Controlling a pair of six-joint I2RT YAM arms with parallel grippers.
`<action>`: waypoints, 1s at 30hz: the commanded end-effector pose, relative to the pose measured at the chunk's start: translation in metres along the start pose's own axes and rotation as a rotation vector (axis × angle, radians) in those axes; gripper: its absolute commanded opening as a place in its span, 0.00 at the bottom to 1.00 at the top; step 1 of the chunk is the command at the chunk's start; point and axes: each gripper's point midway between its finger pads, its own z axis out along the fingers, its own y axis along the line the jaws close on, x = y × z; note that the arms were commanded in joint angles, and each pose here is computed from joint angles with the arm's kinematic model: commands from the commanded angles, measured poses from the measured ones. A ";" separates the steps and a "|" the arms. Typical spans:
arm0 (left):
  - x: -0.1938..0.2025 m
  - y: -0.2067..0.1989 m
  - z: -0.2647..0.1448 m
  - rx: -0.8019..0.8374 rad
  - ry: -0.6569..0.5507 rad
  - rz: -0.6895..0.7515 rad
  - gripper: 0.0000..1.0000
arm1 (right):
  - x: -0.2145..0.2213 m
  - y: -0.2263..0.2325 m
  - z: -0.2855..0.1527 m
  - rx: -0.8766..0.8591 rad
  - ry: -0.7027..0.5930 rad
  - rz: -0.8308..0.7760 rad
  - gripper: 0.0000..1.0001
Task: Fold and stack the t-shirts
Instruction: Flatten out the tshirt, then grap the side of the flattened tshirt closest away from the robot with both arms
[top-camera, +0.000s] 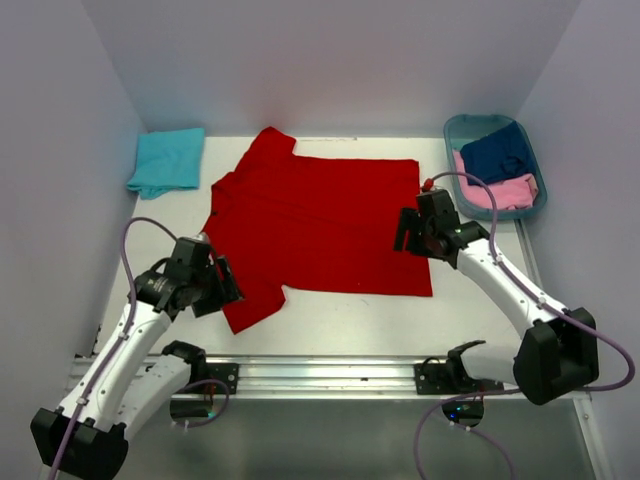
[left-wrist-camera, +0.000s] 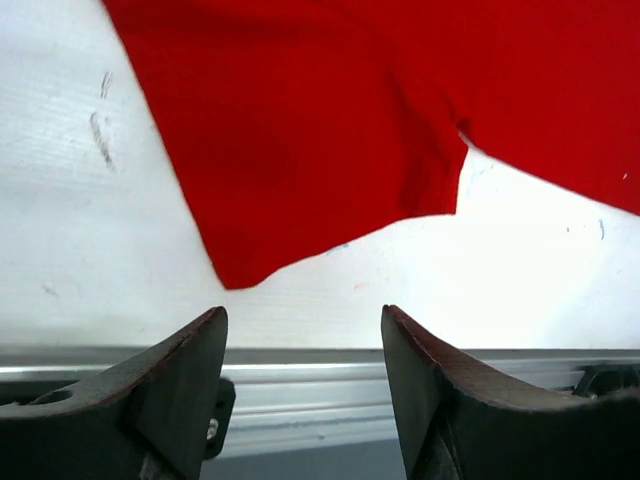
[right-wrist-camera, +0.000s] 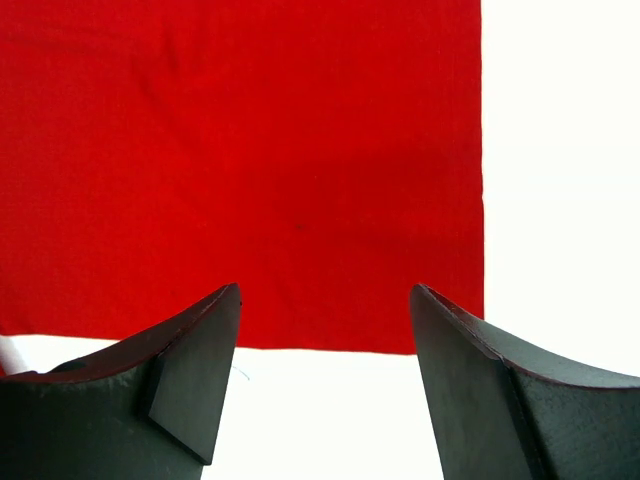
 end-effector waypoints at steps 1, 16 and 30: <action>0.009 0.005 -0.017 -0.048 0.050 -0.040 0.66 | 0.003 0.006 -0.010 -0.052 -0.013 0.001 0.72; 0.036 0.023 0.041 -0.260 0.253 -0.126 0.55 | 0.027 0.010 -0.021 -0.156 -0.015 0.002 0.73; 0.064 0.024 0.063 -0.320 0.332 -0.300 0.55 | 0.032 0.006 -0.025 -0.165 -0.030 0.007 0.74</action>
